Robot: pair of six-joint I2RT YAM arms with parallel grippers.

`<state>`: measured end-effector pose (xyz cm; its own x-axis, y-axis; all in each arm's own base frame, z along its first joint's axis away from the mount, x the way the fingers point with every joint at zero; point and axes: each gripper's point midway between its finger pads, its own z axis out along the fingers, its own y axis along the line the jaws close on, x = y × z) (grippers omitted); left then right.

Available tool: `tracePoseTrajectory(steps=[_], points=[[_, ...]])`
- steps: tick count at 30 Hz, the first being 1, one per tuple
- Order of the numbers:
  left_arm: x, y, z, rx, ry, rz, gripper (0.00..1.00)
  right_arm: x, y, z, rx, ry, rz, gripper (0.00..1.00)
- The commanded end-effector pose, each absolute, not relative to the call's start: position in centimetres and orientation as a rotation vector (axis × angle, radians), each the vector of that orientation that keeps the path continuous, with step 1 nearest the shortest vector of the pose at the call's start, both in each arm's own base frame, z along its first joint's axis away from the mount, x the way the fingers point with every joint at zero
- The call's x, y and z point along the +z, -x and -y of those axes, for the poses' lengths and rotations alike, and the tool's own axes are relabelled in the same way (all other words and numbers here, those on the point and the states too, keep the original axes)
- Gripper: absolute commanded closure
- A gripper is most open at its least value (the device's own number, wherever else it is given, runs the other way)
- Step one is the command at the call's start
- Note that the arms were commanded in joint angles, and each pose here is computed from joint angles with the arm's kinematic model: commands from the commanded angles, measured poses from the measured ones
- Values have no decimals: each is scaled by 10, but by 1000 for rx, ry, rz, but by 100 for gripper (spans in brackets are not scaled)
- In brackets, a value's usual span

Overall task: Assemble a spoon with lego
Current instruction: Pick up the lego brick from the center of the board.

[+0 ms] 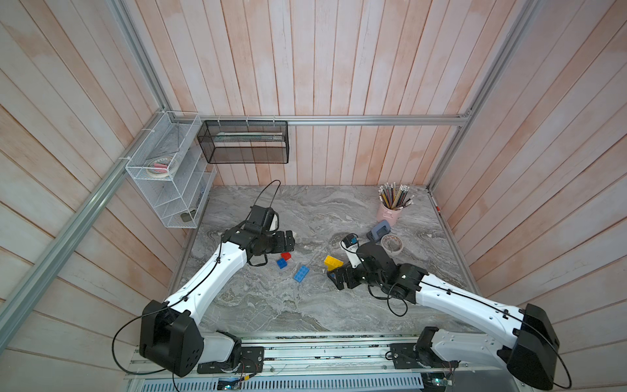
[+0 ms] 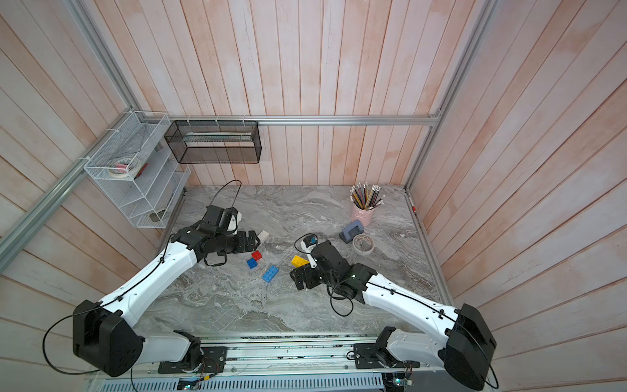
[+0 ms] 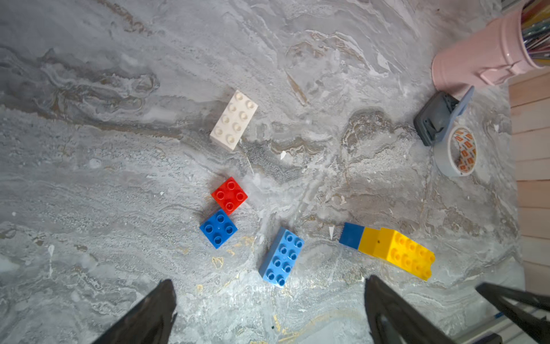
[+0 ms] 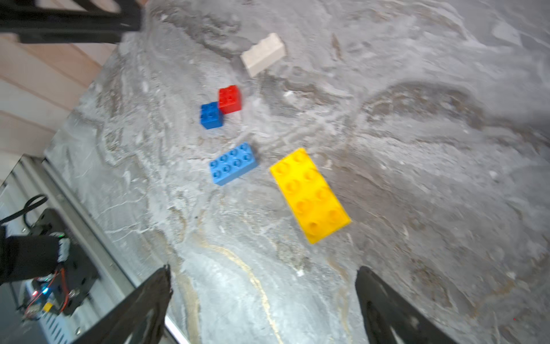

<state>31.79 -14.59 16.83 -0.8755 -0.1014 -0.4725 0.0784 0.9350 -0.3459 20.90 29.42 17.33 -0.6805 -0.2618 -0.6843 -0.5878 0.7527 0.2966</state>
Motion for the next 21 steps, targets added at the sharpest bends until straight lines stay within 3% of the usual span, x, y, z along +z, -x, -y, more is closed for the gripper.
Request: tracePoseTrajectory(steps=[1,5,11,21], points=[[181,-322,143,-584,49,-2476,0,167,-189,-321,579,776,-2357,2],[186,-315,121,-575,113,-2414,0,145,-183,-369,494,995,-2385,2],[202,-304,98,-521,156,-2359,0,104,-205,-400,283,1141,-2440,2],[209,-293,91,-504,143,-2337,0,77,-235,-411,205,1194,-2484,2]])
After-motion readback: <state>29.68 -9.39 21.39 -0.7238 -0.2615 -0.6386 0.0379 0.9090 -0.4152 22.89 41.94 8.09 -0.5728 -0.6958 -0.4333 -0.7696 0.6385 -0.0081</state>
